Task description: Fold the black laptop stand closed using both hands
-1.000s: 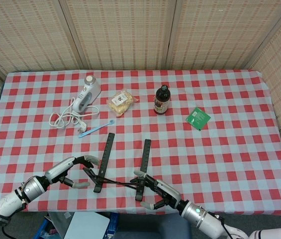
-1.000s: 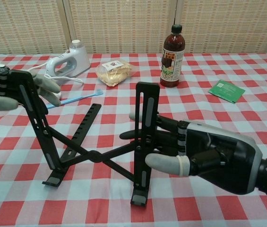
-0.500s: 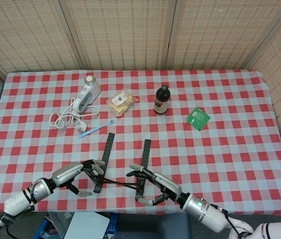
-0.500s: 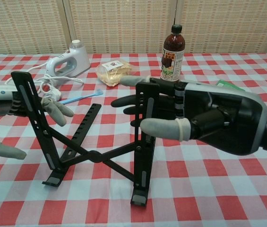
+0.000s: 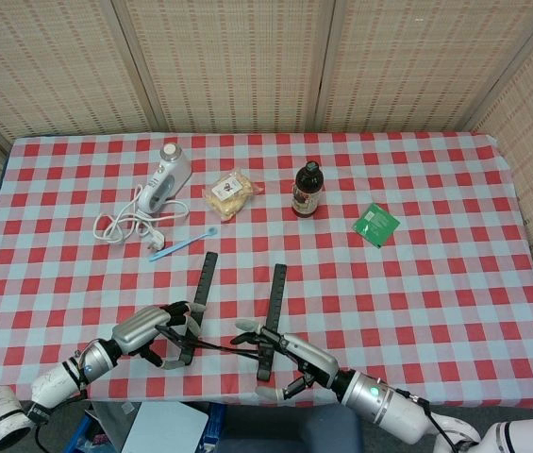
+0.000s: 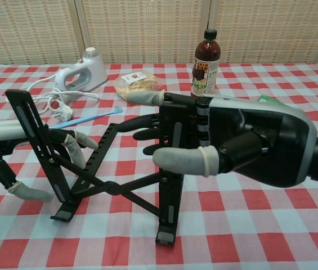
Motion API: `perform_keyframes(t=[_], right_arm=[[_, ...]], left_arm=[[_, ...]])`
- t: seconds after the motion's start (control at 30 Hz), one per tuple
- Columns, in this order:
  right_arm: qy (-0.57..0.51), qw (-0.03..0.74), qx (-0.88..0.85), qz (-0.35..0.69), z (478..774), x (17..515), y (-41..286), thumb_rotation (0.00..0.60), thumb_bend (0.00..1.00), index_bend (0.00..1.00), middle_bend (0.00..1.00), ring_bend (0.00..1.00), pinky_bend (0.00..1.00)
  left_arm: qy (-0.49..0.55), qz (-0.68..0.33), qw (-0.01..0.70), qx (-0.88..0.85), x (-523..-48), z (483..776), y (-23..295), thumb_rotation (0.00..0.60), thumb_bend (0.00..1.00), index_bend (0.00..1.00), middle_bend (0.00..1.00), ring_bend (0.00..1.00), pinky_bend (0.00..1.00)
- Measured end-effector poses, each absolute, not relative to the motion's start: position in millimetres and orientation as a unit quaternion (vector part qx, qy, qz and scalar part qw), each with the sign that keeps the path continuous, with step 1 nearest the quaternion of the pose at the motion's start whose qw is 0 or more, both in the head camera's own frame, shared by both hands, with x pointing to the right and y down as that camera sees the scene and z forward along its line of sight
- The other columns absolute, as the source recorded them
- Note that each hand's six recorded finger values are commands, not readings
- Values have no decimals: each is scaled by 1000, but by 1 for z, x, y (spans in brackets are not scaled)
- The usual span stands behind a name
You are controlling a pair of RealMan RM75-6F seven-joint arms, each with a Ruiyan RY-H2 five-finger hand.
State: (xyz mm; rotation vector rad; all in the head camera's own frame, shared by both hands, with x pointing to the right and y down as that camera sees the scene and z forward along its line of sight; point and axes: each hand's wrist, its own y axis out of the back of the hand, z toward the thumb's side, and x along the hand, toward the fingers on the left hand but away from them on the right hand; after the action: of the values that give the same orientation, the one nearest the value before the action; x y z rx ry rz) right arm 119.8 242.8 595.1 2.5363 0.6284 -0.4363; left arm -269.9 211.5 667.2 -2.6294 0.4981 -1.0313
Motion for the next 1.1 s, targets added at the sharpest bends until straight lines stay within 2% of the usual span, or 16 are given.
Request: perform_keyframes(t=[0.27,0.57,1.1], right_arm=[[223,242,931,-159,593,120,247,600,275,37,156,50,44],[223,245,930,-159,593,120,248,600,275,37,156,50,44],[224,248,929,-158,594,121,249,600,275,37,156,50,44]], left_arm=[[182,-359,159,-901,-269,675,213,600,225,393,126,111,230],[168,-387,222,-879,-280,684,209,600,226,436,127,128,230],[172,-393,220,-876,-281,685,212,600,238,477,144,151,230]])
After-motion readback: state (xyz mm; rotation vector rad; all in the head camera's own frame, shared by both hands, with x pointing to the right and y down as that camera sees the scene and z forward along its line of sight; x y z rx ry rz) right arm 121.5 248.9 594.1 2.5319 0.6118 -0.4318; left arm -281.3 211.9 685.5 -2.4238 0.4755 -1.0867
